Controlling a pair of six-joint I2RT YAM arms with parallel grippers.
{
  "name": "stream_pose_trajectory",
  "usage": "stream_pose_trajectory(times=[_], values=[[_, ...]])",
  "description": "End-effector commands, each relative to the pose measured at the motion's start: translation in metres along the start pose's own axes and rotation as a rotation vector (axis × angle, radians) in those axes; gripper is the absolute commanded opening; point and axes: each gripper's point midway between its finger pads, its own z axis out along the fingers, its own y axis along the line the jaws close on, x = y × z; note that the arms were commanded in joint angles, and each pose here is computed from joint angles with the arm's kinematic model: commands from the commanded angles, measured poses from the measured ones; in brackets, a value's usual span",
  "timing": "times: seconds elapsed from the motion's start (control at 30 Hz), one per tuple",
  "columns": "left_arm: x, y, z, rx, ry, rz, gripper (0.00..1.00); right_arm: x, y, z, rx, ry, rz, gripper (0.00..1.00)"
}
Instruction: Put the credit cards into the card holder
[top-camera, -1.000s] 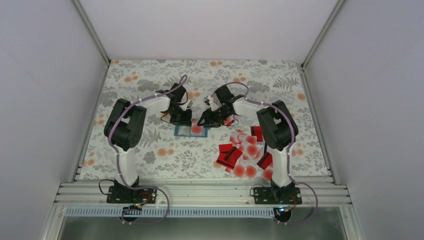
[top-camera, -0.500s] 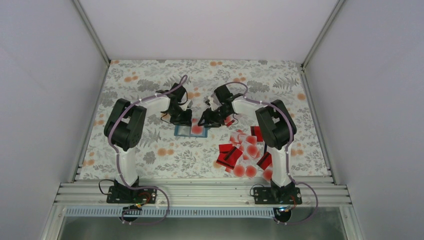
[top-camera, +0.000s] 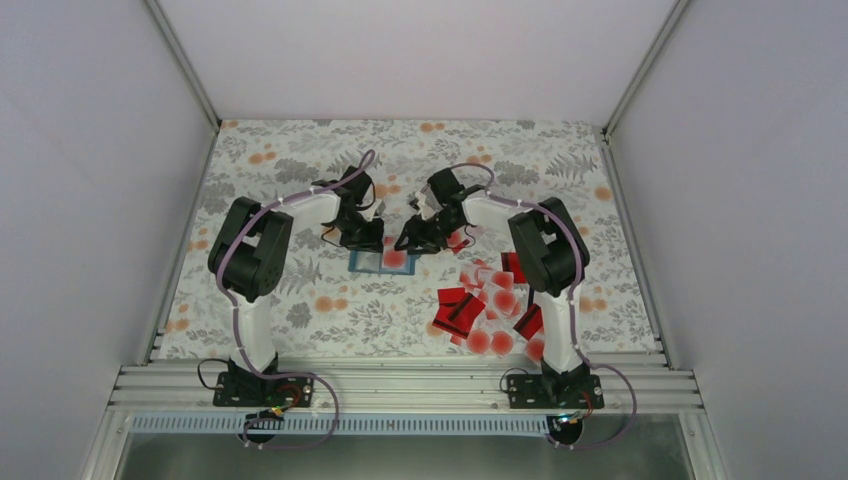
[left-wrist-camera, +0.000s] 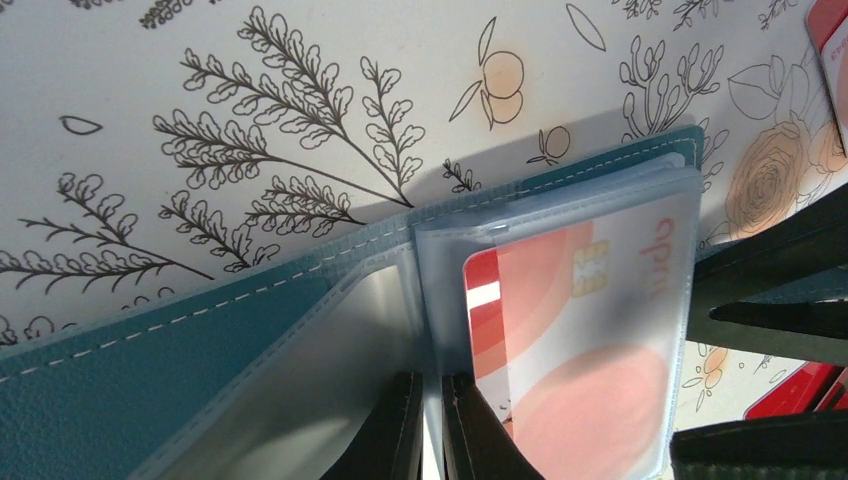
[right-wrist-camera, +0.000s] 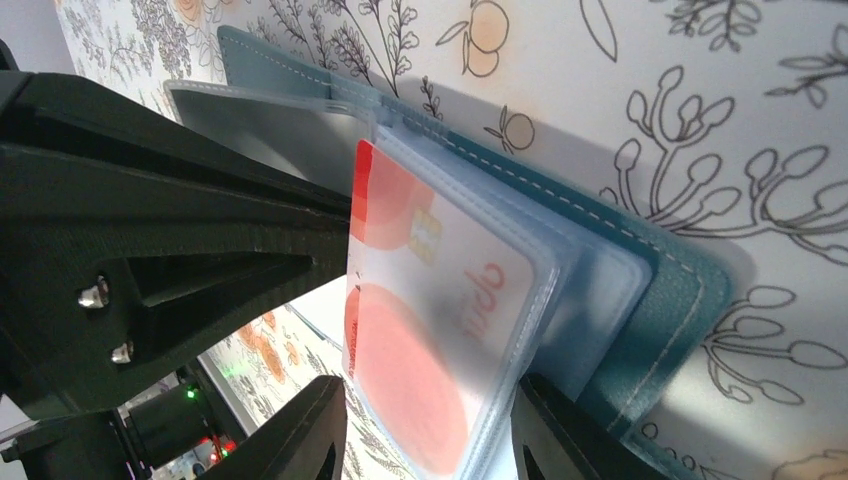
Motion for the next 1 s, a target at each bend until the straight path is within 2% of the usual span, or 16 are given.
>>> stream_pose_trajectory(times=[0.0, 0.97], values=[[0.017, 0.009, 0.022, -0.022, 0.064, 0.002, 0.08, -0.003, 0.000, 0.009, 0.004, 0.015, -0.014, 0.42], [0.011, 0.005, 0.007, -0.050, 0.034, 0.009, 0.08, -0.001, 0.033, -0.011, 0.087, 0.003, -0.096, 0.37]])
